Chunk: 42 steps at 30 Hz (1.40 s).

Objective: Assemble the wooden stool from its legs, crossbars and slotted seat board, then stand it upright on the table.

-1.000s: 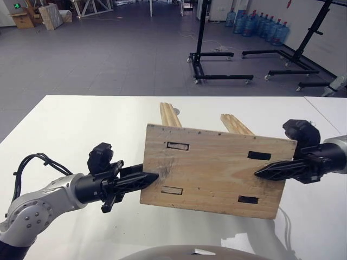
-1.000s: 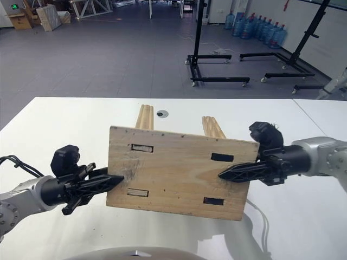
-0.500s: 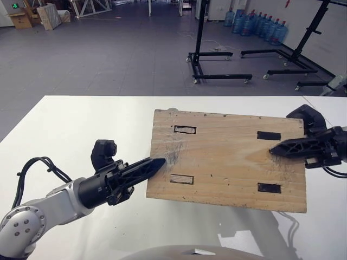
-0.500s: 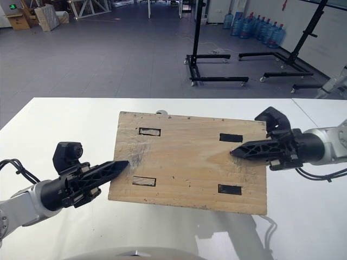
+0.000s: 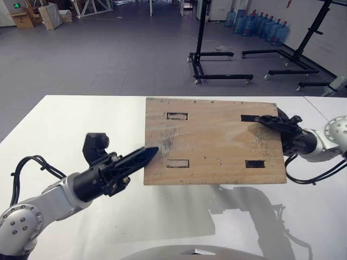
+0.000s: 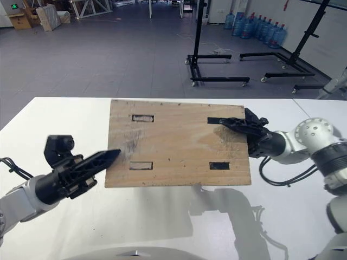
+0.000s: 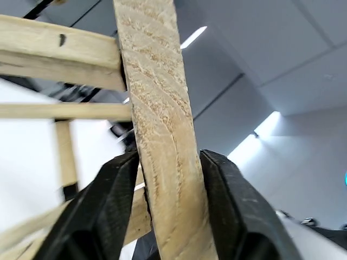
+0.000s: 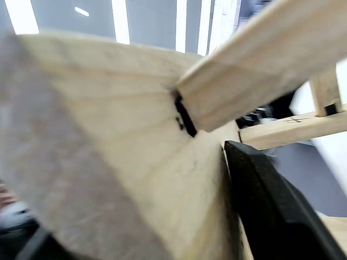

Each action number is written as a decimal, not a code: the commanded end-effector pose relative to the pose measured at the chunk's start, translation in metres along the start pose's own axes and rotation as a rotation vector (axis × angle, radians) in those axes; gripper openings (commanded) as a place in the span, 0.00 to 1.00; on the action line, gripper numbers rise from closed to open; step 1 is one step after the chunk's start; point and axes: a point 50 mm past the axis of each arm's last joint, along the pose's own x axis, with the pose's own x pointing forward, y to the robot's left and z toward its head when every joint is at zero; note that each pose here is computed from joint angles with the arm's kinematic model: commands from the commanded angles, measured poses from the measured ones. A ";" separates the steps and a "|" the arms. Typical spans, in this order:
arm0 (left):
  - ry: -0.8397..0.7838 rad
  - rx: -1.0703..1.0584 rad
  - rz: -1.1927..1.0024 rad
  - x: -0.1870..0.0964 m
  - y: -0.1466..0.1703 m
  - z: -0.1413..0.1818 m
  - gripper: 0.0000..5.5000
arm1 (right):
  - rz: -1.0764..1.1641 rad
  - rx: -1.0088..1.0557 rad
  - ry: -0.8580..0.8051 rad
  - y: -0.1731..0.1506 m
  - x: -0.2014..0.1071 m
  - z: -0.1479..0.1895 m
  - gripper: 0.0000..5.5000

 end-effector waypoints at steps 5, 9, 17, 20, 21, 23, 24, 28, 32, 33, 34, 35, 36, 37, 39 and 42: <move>-0.036 0.046 -0.056 0.005 -0.005 0.011 0.57 | 0.087 -0.002 0.029 0.001 0.011 0.005 0.73; 0.000 -0.007 0.000 0.001 -0.002 0.000 0.67 | 0.043 -0.038 0.030 0.005 0.010 0.003 0.86; 0.053 -0.105 0.216 -0.031 0.021 -0.017 0.71 | -0.062 -0.113 -0.029 -0.006 0.002 0.001 0.94; 0.055 -0.105 0.273 -0.039 0.033 -0.020 0.71 | -0.164 -0.165 -0.145 -0.029 -0.013 -0.007 0.94; 0.050 -0.101 0.284 -0.041 0.035 -0.020 0.71 | -0.191 -0.185 -0.182 -0.033 -0.018 -0.010 0.94; 0.044 -0.091 0.297 -0.042 0.039 -0.020 0.71 | -0.240 -0.218 -0.263 -0.038 -0.028 -0.015 0.94; 0.043 -0.085 0.298 -0.043 0.040 -0.021 0.71 | -0.253 -0.231 -0.300 -0.040 -0.033 -0.018 0.94; 0.011 -0.006 0.311 -0.046 0.043 -0.016 0.71 | -0.250 -0.298 -0.368 -0.038 -0.042 -0.034 0.94; -0.128 0.136 0.367 -0.054 0.054 -0.010 0.71 | -0.160 -0.464 -0.400 -0.026 -0.031 -0.034 0.94; -0.140 0.147 0.368 -0.053 0.056 -0.012 0.71 | -0.138 -0.499 -0.401 -0.024 -0.027 -0.033 0.94; -0.141 0.151 0.364 -0.052 0.057 -0.015 0.71 | -0.126 -0.534 -0.401 -0.021 -0.023 -0.034 0.94; -0.135 0.153 0.363 -0.052 0.058 -0.018 0.71 | -0.126 -0.559 -0.413 -0.019 -0.022 -0.034 0.94; -0.129 0.155 0.364 -0.052 0.059 -0.019 0.71 | -0.131 -0.577 -0.427 -0.017 -0.023 -0.035 0.94; -0.126 0.160 0.366 -0.053 0.059 -0.019 0.71 | -0.151 -0.589 -0.435 -0.016 -0.025 -0.040 0.94; -0.124 0.172 0.371 -0.054 0.060 -0.020 0.71 | -0.235 -0.568 -0.439 -0.018 -0.033 -0.057 0.94; -0.120 0.179 0.374 -0.053 0.060 -0.022 0.71 | -0.323 -0.513 -0.472 -0.022 -0.046 -0.077 0.94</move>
